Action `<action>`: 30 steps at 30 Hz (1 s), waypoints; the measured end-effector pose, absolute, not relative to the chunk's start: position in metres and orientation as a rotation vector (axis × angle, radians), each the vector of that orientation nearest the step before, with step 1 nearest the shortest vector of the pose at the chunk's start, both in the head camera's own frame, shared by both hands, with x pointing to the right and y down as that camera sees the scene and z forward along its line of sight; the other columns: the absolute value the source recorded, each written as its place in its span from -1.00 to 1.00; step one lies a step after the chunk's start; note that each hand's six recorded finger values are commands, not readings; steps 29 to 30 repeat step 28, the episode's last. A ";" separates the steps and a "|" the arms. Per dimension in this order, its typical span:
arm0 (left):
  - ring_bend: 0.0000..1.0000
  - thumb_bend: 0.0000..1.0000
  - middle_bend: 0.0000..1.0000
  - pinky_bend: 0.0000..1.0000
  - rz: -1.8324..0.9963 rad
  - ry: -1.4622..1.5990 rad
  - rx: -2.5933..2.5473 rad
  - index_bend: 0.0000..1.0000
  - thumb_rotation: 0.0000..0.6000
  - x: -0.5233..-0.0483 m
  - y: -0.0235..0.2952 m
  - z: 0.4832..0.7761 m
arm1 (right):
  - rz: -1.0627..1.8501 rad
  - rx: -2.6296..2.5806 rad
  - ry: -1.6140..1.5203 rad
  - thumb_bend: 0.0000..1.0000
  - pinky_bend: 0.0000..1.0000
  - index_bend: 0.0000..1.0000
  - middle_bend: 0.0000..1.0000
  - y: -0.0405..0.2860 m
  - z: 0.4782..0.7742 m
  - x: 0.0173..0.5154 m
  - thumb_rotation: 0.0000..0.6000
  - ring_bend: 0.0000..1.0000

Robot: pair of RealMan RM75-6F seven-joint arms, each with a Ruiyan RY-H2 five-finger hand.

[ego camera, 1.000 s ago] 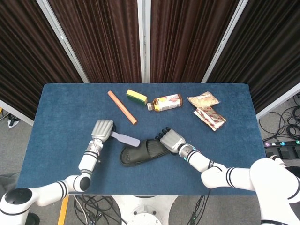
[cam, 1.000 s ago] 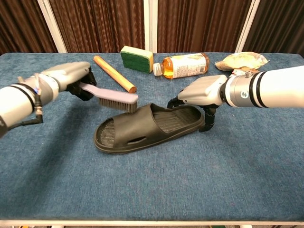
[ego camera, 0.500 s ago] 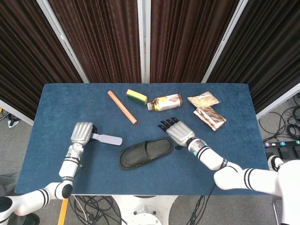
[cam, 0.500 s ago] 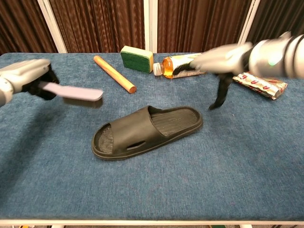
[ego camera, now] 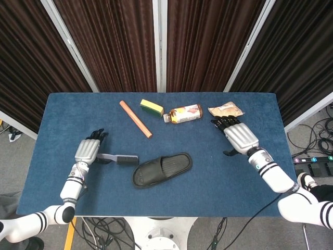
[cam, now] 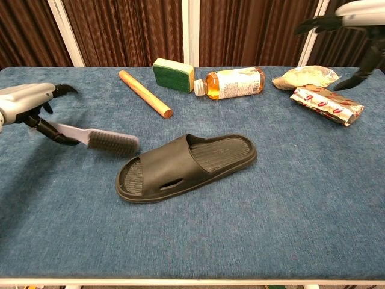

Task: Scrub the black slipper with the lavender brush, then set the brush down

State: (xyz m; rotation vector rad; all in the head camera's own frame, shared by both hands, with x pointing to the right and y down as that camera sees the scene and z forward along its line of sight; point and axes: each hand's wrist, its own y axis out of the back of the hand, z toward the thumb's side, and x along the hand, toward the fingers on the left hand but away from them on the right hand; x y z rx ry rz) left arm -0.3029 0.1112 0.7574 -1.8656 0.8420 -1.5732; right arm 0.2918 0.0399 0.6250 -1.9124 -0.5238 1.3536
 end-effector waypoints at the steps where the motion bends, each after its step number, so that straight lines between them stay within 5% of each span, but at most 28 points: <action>1: -0.95 -0.98 -0.86 -0.56 -1.577 0.838 -1.866 -0.83 0.32 -0.303 0.111 0.757 | 1.356 -1.916 -0.535 -0.88 -1.00 -1.00 -0.99 0.041 0.624 0.296 1.00 -1.00; 7: -0.95 -0.98 -0.85 -0.55 -1.576 0.844 -1.878 -0.82 0.99 -0.309 0.108 0.743 | 1.381 -1.905 -0.610 -0.86 -1.00 -1.00 -0.95 0.048 0.611 0.332 1.00 -1.00; 15: -0.76 -0.98 -0.53 -0.48 -1.522 1.062 -1.791 -0.53 1.00 -0.362 0.107 0.685 | 1.411 -1.819 -0.794 -0.65 -0.73 -0.78 -0.48 0.072 0.586 0.392 1.00 -0.85; 21: -0.76 -0.98 -0.52 -0.48 -1.491 1.181 -1.623 -0.48 1.00 -0.428 0.129 0.629 | 1.442 -1.695 -0.915 -0.65 -0.73 -0.78 -0.55 0.116 0.566 0.440 1.00 -0.86; 27: -0.76 -0.98 -0.52 -0.49 -1.498 1.237 -1.526 -0.46 1.00 -0.452 0.174 0.595 | 1.466 -1.620 -1.019 -0.65 -0.79 -0.84 -0.61 0.182 0.550 0.470 1.00 -0.91; 30: -0.76 -0.98 -0.52 -0.49 -1.504 1.239 -1.515 -0.46 1.00 -0.454 0.182 0.592 | 1.467 -1.617 -1.028 -0.65 -0.79 -0.84 -0.61 0.187 0.549 0.471 1.00 -0.92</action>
